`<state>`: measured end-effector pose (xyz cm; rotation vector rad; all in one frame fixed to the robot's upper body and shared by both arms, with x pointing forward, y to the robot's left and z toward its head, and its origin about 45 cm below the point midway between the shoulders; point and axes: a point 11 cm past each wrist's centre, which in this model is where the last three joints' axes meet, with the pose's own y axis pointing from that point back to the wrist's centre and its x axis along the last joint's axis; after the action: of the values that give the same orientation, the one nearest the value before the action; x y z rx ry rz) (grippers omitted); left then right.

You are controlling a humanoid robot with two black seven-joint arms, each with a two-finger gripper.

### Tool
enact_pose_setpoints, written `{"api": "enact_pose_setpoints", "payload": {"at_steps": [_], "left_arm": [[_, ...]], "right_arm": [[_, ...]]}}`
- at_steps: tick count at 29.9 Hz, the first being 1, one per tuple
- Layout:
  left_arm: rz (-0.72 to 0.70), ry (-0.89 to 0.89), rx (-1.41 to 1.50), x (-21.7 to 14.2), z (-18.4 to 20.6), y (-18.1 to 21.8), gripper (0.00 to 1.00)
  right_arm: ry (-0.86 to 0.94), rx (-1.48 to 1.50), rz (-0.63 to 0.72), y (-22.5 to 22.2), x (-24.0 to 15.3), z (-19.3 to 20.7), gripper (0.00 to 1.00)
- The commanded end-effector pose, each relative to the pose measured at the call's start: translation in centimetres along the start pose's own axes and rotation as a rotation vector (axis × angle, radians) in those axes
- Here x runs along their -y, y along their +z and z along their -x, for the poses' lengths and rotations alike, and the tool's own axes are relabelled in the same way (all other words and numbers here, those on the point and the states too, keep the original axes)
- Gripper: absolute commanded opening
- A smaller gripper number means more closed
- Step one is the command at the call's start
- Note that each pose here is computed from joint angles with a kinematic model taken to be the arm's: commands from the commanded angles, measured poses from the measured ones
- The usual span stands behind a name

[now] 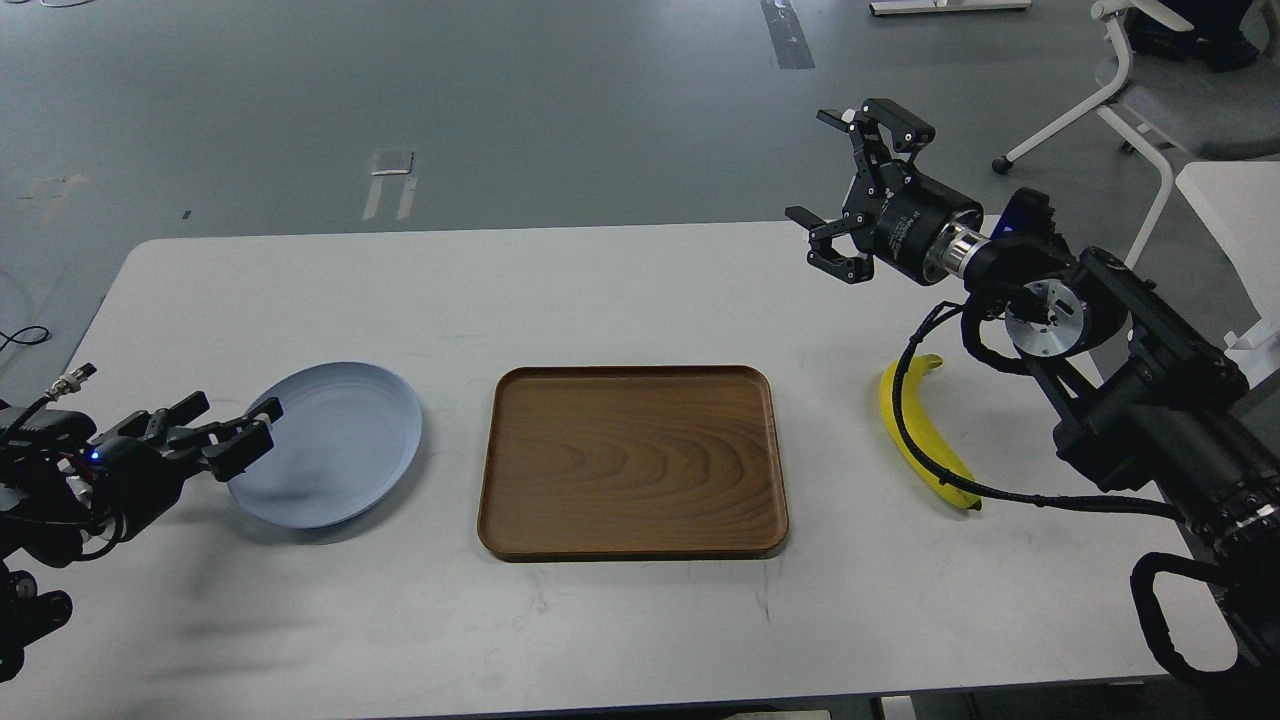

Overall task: Place banana on plate with both arms
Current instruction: 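Lower the left gripper to the blue plate's rim and grasp it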

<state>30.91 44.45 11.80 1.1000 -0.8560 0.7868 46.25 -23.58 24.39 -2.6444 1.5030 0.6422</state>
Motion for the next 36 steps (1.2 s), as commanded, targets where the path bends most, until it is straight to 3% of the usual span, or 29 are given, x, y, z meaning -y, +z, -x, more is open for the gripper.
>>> {"api": "enact_pose_setpoints", "payload": {"at_steps": [1, 6, 14, 21, 36], "left_arm": [[-0.019, -0.014, -0.003, -0.5, 0.7, -0.6, 0.91], [-0.056, -0.035, -0.001, -0.9, 1.9, -1.6, 0.81], [-0.049, -0.030, -0.026, -0.8, 2.1, -1.5, 0.81], [-0.050, -0.032, -0.025, -0.8, 2.1, -1.6, 0.55], [-0.088, -0.035, -0.010, -0.4, 2.8, -2.4, 0.63]], "right_arm": [[-0.001, -0.001, -0.001, 0.0, 0.0, 0.0, 1.00], [0.001, 0.001, 0.002, 0.1, -0.1, 0.0, 1.00], [0.000, 0.001, 0.004, 0.2, -0.1, 0.0, 1.00], [0.004, 0.005, 0.011, 0.7, -0.3, -0.2, 1.00], [0.010, 0.008, 0.018, 1.1, -0.4, -0.5, 1.00]]}}
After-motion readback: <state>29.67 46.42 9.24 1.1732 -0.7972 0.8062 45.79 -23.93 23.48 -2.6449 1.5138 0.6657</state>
